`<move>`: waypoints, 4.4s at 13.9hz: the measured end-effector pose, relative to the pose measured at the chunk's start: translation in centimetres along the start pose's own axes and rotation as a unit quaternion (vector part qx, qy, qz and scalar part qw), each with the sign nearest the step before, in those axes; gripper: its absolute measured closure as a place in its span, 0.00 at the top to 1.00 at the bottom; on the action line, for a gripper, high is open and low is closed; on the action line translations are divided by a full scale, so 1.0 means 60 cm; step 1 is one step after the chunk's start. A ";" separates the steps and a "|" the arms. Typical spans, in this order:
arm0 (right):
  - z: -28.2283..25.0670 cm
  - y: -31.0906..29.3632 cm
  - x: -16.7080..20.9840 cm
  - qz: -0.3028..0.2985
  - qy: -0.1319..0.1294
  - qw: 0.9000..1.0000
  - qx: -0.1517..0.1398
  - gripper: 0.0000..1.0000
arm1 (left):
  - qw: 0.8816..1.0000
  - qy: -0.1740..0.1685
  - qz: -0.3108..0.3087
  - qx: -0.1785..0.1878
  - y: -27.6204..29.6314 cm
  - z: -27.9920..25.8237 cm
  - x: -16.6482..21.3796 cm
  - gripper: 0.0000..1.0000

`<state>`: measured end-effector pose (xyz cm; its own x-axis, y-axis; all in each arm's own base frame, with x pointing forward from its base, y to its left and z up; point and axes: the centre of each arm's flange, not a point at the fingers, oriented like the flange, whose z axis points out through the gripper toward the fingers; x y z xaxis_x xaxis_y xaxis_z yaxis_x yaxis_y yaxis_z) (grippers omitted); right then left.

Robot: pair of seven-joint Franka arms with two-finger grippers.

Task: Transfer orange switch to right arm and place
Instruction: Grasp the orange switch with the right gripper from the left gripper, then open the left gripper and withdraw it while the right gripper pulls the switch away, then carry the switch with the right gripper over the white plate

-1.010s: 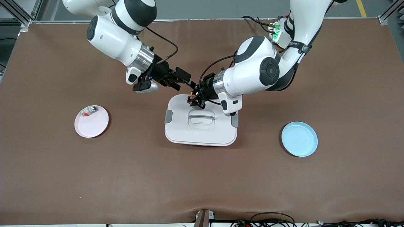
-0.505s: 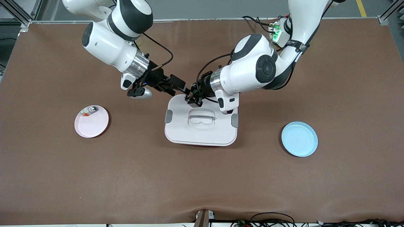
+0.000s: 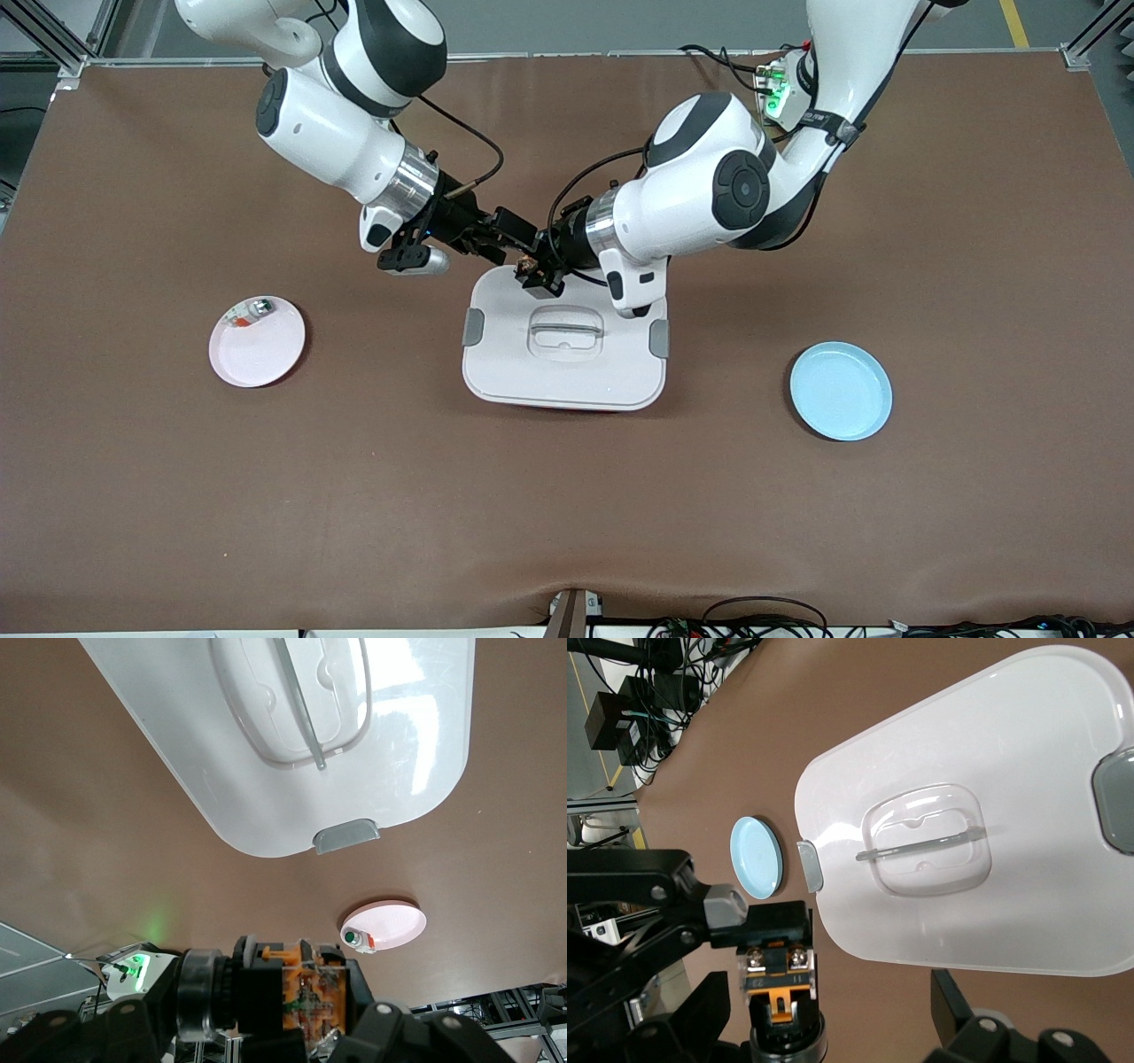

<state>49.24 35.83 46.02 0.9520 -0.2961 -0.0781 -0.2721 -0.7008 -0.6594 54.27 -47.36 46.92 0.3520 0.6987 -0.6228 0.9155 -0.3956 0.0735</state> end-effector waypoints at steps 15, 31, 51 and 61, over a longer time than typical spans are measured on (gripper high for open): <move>0.010 -0.024 -0.006 -0.005 -0.002 1.000 0.010 0.46 | 1.000 -0.002 0.002 -0.002 0.002 -0.002 -0.004 0.72; 0.002 -0.032 0.002 -0.005 0.002 1.000 0.016 0.34 | 1.000 0.000 0.004 -0.026 0.018 -0.047 -0.001 1.00; -0.353 0.043 0.096 -0.376 -0.237 0.850 -0.284 0.34 | 0.909 0.284 0.289 0.101 -0.036 -0.434 0.349 1.00; -0.401 0.266 0.238 -0.622 -0.296 0.666 -0.287 0.34 | 0.825 0.301 0.425 0.219 -0.140 -0.606 0.382 1.00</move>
<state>55.11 4.78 52.36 0.3335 0.9335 -0.1319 0.9311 -0.3481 -0.1092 61.73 -6.33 60.34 0.9843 0.1754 0.0192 0.1765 -0.9805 -0.0861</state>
